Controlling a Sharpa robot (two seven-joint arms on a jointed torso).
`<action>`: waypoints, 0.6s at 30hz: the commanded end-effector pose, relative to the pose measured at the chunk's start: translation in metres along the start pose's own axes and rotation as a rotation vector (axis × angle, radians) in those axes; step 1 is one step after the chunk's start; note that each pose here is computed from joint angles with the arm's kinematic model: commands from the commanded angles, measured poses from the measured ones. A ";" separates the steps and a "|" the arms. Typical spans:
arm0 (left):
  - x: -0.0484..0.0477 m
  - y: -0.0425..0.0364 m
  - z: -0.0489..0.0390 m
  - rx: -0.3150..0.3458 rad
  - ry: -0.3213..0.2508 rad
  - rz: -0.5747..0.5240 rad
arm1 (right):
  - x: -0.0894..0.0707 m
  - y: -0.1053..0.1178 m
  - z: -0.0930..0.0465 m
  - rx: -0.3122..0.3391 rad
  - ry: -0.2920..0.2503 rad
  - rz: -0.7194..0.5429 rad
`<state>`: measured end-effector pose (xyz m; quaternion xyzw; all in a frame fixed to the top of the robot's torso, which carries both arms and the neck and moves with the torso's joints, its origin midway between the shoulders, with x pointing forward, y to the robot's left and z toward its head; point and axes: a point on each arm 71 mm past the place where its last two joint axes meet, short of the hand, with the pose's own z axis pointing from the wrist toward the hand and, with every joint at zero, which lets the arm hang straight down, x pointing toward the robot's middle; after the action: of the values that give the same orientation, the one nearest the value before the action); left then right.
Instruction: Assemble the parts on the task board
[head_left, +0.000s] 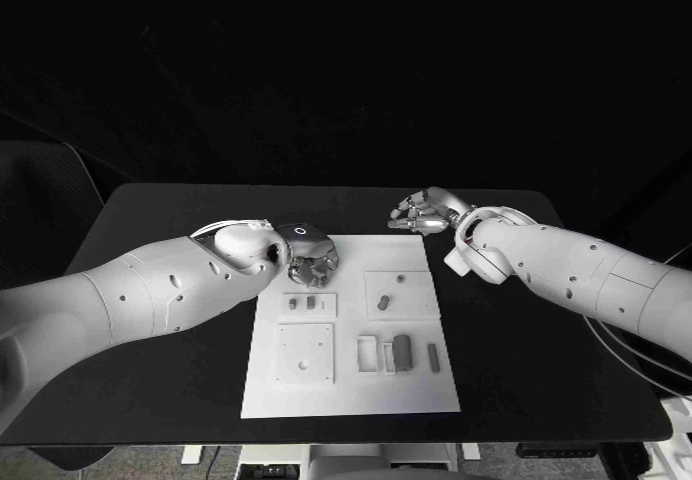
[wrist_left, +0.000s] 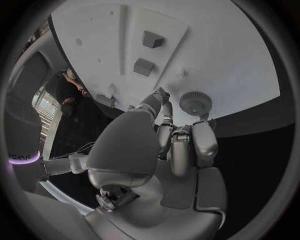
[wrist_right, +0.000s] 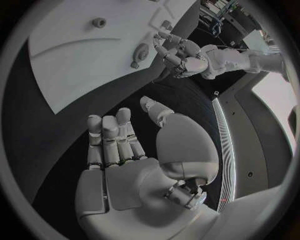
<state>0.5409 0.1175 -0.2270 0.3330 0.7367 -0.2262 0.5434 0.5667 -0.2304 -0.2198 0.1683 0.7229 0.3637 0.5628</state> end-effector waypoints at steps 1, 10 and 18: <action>-0.0051 -0.0001 -0.0015 -0.007 -0.013 -0.008 | 0.001 0.001 0.000 -0.008 0.010 0.000; -0.0130 0.0093 -0.0090 -0.029 -0.010 0.000 | 0.001 0.001 0.000 -0.007 0.010 -0.001; -0.0095 0.0188 -0.0142 -0.055 0.007 -0.002 | 0.000 0.000 0.000 -0.006 0.009 -0.001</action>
<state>0.5467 0.1360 -0.2126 0.3216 0.7385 -0.2094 0.5544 0.5666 -0.2314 -0.2198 0.1686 0.7229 0.3632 0.5631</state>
